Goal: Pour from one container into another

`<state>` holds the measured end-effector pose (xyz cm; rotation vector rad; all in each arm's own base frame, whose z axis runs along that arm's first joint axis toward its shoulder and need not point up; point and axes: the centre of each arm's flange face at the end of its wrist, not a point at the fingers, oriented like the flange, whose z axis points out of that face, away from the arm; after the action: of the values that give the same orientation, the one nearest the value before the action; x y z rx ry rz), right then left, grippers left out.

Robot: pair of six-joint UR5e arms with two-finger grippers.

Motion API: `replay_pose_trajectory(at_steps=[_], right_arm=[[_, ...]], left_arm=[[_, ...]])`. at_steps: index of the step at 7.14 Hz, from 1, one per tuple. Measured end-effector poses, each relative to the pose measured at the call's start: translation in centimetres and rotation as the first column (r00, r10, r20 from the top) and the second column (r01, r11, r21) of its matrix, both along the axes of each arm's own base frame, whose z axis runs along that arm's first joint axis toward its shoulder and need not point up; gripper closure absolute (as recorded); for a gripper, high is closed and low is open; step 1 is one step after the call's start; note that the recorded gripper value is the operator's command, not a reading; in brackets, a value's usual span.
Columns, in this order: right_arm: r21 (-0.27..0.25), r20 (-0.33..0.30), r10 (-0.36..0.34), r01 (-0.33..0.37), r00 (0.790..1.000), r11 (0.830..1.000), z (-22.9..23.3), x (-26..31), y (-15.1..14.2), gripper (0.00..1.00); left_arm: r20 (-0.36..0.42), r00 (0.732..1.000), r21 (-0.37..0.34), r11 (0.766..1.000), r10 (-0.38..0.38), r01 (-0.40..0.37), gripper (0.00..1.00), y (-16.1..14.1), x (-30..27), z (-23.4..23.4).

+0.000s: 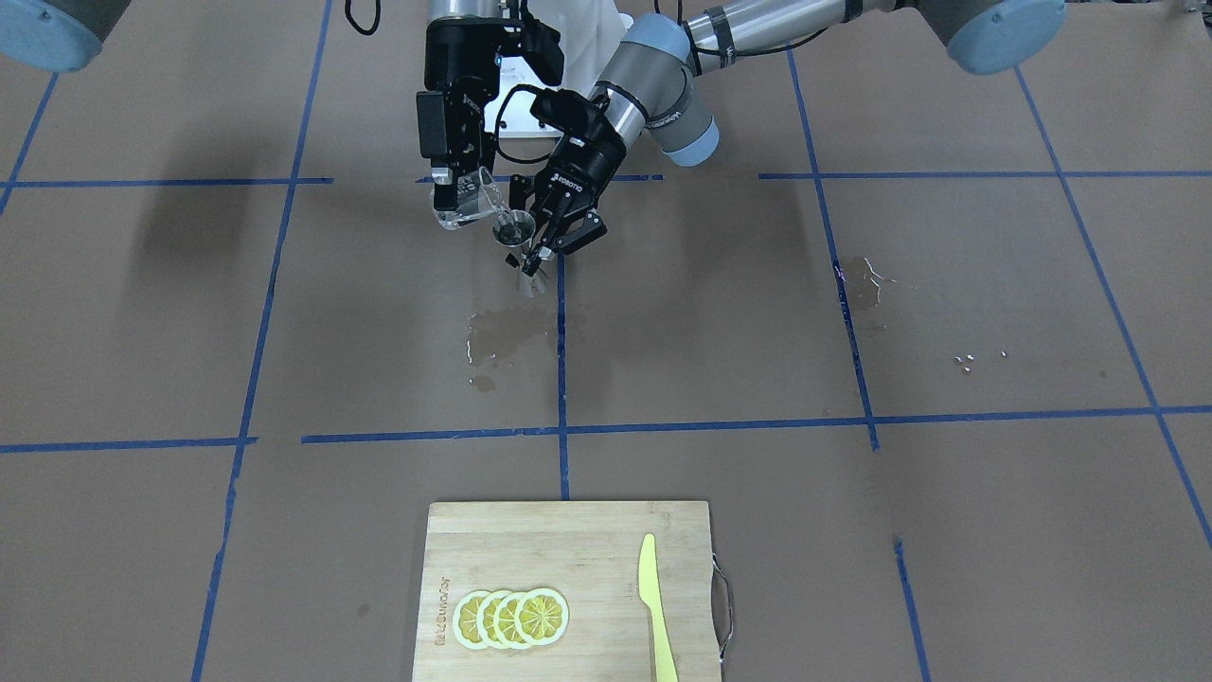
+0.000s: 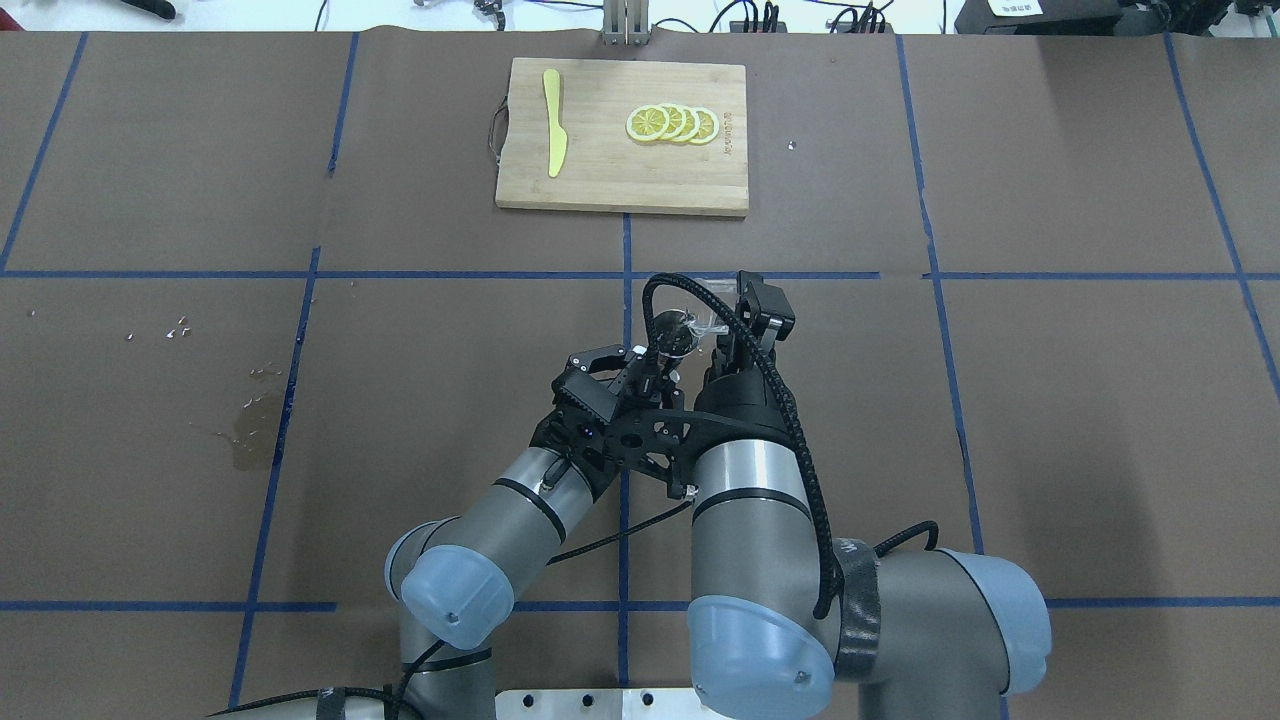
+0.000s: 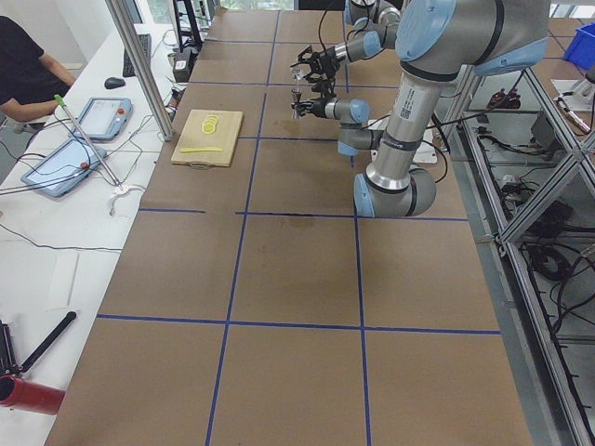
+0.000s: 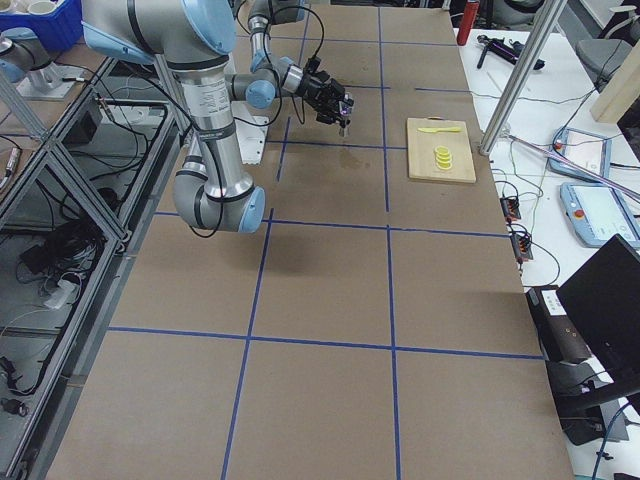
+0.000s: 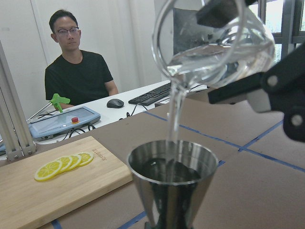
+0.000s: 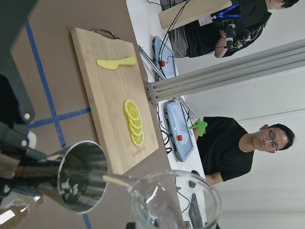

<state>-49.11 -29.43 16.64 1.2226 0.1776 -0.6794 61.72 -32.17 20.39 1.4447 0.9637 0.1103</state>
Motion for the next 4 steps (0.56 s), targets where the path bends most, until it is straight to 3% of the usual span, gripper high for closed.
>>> replay_pose_trajectory(at_steps=[2,4], right_arm=[[0.01,-0.04,-0.015,0.015,0.999,1.0,0.02,0.03,-0.02,1.0],[0.006,-0.006,-0.003,0.003,1.0,1.0,-0.04,0.01,-0.03,1.0]], left_arm=[[0.0,1.0,0.0,1.0,0.0,0.0,1.0,0.0,0.01,0.01],[0.0,1.0,0.0,1.0,0.0,0.0,1.0,0.0,-0.01,-0.02]])
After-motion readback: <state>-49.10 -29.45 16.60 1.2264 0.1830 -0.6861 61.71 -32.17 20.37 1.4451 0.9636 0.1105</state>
